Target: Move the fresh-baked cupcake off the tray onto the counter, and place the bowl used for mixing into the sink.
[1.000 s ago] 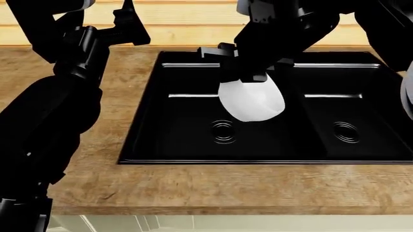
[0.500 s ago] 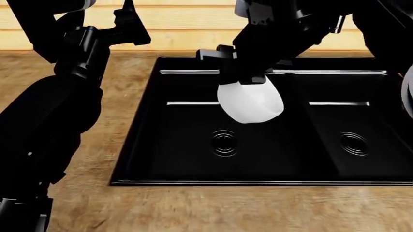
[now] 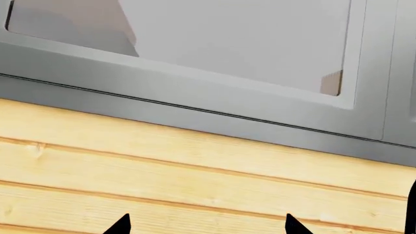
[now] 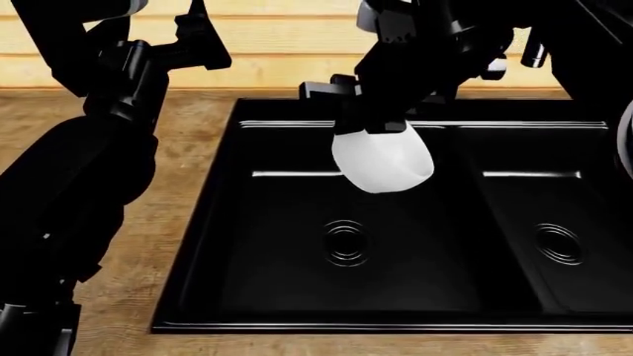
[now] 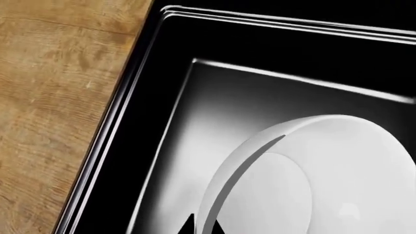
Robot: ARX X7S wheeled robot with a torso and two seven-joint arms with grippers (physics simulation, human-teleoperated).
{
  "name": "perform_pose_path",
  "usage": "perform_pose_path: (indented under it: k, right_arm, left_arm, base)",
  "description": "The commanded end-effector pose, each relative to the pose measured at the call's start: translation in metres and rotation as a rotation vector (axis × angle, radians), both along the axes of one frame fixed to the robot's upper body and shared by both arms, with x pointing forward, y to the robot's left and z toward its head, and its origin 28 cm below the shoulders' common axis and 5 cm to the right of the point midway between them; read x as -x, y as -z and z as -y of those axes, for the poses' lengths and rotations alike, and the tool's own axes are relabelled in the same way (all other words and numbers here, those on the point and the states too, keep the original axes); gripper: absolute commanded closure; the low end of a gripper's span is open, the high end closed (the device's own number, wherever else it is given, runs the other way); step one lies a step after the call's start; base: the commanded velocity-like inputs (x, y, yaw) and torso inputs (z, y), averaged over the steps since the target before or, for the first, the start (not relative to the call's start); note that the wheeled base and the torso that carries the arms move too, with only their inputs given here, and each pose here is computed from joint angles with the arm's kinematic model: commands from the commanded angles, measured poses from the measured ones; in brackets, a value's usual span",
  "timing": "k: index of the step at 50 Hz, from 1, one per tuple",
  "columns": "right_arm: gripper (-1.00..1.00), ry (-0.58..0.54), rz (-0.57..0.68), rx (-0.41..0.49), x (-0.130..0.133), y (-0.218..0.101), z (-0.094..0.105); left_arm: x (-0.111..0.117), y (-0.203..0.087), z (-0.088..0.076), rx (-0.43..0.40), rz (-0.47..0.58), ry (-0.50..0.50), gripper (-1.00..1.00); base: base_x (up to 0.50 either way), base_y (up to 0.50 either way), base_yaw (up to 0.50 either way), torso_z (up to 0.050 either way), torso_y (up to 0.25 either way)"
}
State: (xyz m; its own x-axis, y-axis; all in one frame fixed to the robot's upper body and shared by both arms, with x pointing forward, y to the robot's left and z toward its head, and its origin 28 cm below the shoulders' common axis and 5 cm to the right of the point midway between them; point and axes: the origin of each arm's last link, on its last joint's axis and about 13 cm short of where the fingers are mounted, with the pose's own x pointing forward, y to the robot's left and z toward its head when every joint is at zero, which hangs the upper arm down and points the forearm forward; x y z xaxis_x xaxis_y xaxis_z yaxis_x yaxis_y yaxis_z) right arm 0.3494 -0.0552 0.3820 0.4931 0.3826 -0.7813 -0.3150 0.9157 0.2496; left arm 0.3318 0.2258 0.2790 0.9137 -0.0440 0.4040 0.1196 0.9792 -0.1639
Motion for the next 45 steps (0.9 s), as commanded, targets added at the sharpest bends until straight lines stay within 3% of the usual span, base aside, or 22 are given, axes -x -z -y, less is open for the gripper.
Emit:
perform_pose_path:
  k: [1,9,23,31,33,45]
  right_arm:
    - [1.0,-0.003,0.004,-0.005,0.0,0.0,0.0]
    - [1.0,0.01,0.004,0.011,-0.001,0.002,0.0]
    - [1.0,-0.074,-0.099,0.057,0.002,0.018,-0.007]
    - [1.0,-0.118,-0.13,0.118,0.003,0.028,-0.011]
    - [1.0,-0.114,-0.118,0.172,0.003,0.034,-0.013]
    - [1.0,-0.153,-0.163,0.239,0.003,0.056,-0.021]
  left_arm:
    - [0.0,0.0,0.0,-0.001,-0.001,0.0,-1.0]
    - [-0.001,0.001,0.0,0.0,-0.002,-0.001,-1.0]
    - [-0.001,0.0,0.0,0.002,0.001,0.0,-1.0]
    - [0.002,0.0,-0.001,0.005,0.003,-0.001,-1.0]
    - [0.002,0.0,-0.001,0.006,0.003,-0.001,-1.0]
    - [-0.001,0.0,0.0,0.007,0.005,-0.003,-1.0]
  base:
    - [0.18,0.0,0.0,0.0,0.0]
    - [0.15,0.0,0.0,0.0,0.001]
    - [0.0,0.0,0.0,0.0,0.0]
    - [0.0,0.0,0.0,0.0,0.0]
    - [0.0,0.0,0.0,0.0,0.0]
    - [0.0,0.0,0.0,0.001,0.001]
